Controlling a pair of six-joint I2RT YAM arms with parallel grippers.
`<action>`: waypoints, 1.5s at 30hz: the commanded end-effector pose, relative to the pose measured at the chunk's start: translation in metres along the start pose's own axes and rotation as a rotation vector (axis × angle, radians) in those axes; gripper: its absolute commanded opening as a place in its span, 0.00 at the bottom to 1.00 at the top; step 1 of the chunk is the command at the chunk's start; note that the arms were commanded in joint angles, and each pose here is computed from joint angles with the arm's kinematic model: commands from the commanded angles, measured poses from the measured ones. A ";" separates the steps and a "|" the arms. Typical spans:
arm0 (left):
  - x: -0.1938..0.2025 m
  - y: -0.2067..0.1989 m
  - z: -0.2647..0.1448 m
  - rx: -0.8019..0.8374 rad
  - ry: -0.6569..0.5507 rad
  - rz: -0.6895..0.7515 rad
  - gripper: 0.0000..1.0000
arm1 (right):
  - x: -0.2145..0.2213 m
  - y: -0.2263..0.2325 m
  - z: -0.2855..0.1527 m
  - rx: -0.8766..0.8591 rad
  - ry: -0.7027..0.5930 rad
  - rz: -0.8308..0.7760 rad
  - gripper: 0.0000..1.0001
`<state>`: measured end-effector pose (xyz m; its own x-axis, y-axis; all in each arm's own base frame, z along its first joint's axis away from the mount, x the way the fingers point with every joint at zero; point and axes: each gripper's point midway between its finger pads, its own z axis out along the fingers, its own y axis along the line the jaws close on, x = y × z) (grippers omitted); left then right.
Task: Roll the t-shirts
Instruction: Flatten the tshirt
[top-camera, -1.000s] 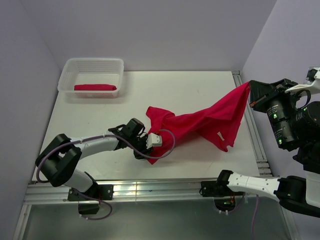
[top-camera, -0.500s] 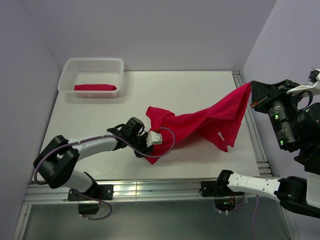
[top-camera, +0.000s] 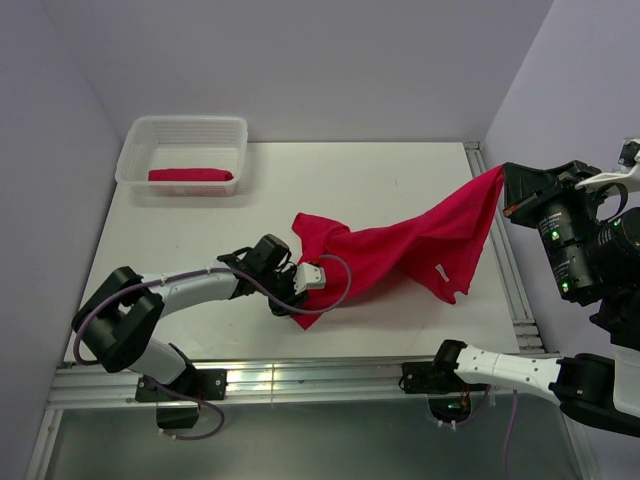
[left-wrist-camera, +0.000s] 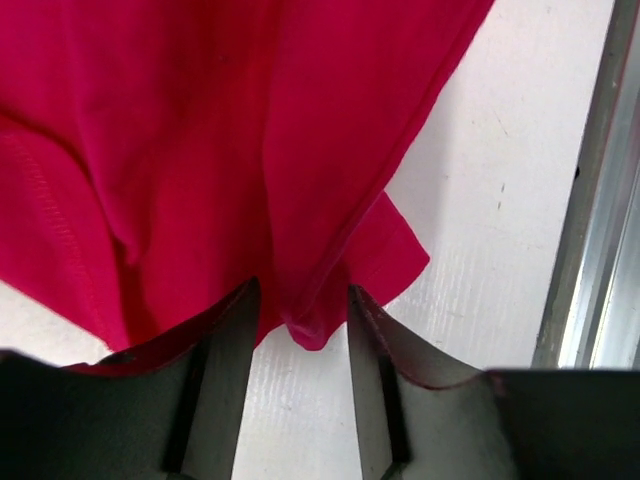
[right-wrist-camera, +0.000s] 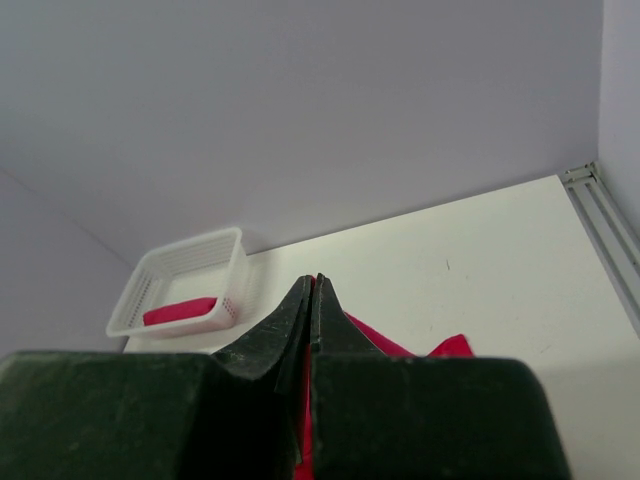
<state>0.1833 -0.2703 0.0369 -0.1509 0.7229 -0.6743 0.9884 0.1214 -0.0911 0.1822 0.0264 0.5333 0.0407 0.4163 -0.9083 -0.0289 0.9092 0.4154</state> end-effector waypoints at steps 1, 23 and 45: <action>-0.011 -0.005 0.001 0.055 -0.008 0.016 0.44 | -0.011 0.001 -0.001 -0.003 -0.031 0.044 0.00; -0.102 0.117 -0.194 -0.557 -0.132 -0.107 0.00 | 0.096 0.022 0.036 0.008 0.187 -0.116 0.00; -0.230 0.064 -0.507 -1.145 -0.688 0.119 0.00 | -0.051 0.091 -0.061 -0.547 -0.132 -0.071 0.00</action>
<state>0.3399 -0.0767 0.4731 0.0026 0.4188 -0.9081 0.4273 0.8205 0.3796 0.1899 0.0749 0.5652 -0.0106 0.3627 -0.9318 -0.3348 0.8768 0.3451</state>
